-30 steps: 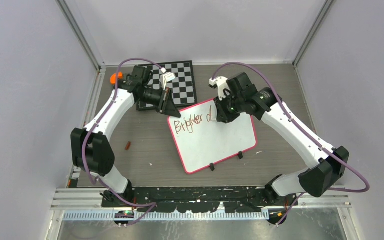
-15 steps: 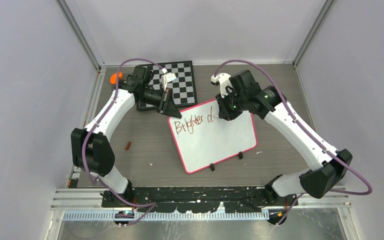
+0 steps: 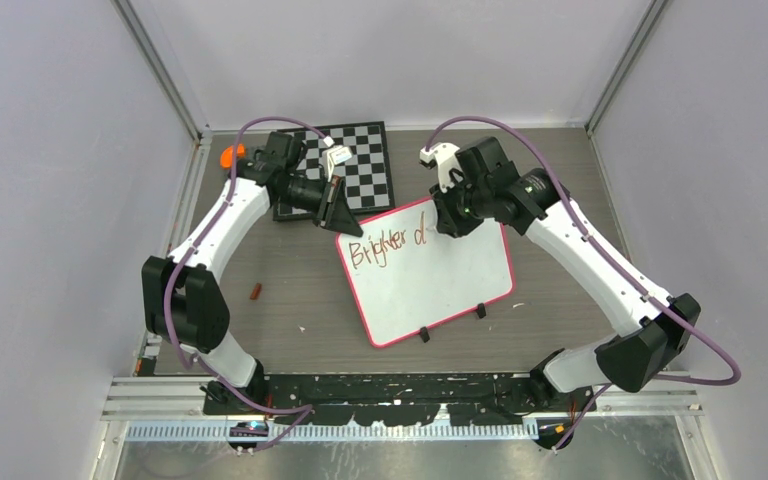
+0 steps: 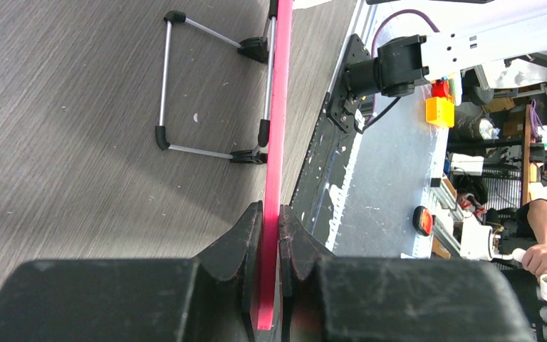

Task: Write a sentence on the whiteboard

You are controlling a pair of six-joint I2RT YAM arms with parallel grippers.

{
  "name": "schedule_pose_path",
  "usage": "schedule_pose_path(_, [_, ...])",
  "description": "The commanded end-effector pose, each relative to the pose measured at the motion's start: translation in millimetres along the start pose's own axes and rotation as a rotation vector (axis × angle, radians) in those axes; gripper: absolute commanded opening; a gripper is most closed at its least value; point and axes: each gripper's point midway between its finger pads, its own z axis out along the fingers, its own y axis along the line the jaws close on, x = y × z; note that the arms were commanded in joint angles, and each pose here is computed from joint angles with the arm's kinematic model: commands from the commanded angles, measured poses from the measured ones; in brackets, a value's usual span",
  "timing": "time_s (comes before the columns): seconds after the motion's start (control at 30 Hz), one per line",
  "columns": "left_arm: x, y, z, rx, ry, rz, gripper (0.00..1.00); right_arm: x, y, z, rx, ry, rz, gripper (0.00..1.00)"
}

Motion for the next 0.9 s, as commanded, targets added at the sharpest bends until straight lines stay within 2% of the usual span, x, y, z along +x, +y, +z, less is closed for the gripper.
schedule_pose_path(0.0, [-2,-6,-4,-0.011,-0.002,-0.004,0.00,-26,0,-8,-0.002,-0.085,-0.020,0.00])
schedule_pose_path(0.47, [-2,-6,-4,-0.012,0.002,-0.009,0.00,4,0,-4,-0.004,-0.021,-0.024,0.00])
schedule_pose_path(0.87, [-4,-7,-4,-0.009,-0.001,-0.009,0.00,-16,-9,-12,0.047,-0.066,-0.038,0.00])
